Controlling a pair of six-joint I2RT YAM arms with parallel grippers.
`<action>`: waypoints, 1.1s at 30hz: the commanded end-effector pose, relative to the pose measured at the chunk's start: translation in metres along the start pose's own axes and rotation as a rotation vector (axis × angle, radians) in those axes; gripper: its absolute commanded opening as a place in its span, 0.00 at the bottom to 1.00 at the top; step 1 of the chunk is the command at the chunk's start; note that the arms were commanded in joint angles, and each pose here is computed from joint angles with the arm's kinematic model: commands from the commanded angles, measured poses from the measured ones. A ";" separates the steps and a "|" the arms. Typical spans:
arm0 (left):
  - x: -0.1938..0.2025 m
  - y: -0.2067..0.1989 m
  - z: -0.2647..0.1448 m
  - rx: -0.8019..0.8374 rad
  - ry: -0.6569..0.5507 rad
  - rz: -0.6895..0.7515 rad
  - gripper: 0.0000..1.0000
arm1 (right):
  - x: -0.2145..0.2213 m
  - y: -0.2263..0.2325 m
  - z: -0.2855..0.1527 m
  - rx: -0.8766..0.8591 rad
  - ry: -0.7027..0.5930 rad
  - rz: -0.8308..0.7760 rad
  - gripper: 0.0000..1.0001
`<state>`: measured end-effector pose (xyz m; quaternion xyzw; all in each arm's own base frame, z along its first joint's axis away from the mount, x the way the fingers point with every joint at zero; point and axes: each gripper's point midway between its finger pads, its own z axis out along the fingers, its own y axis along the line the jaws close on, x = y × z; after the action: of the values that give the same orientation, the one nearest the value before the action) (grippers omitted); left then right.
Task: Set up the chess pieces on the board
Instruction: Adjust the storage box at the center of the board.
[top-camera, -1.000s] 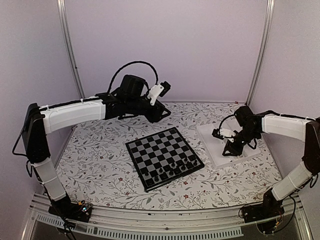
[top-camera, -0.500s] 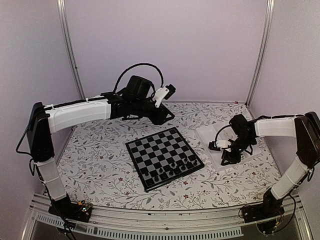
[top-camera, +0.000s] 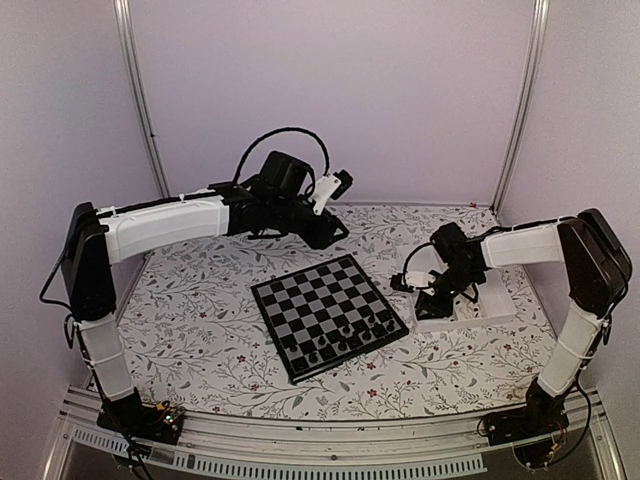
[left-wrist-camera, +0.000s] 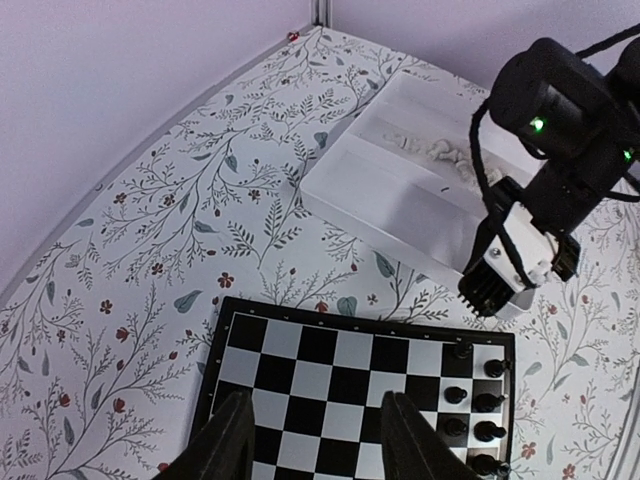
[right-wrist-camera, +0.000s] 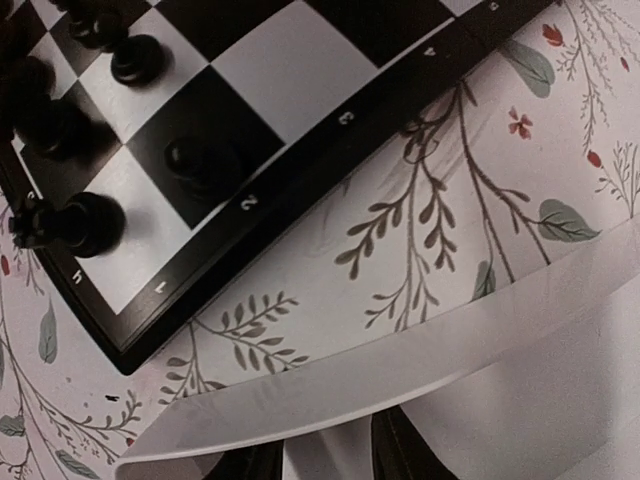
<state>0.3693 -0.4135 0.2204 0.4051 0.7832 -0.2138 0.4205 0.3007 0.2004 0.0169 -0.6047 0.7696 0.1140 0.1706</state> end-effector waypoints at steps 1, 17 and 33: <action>0.000 -0.005 0.003 0.004 0.010 -0.009 0.45 | -0.011 -0.032 -0.005 0.053 -0.052 0.090 0.30; 0.005 -0.005 0.009 0.013 0.023 -0.007 0.45 | -0.007 -0.052 -0.008 0.013 -0.083 0.214 0.20; -0.010 -0.001 -0.013 -0.017 -0.004 0.006 0.44 | 0.019 0.066 -0.027 -0.407 0.017 -0.015 0.30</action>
<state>0.3687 -0.4123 0.2052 0.4036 0.7951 -0.2088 0.4017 0.2710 0.1886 0.0215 -0.6084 0.7564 0.2239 0.0863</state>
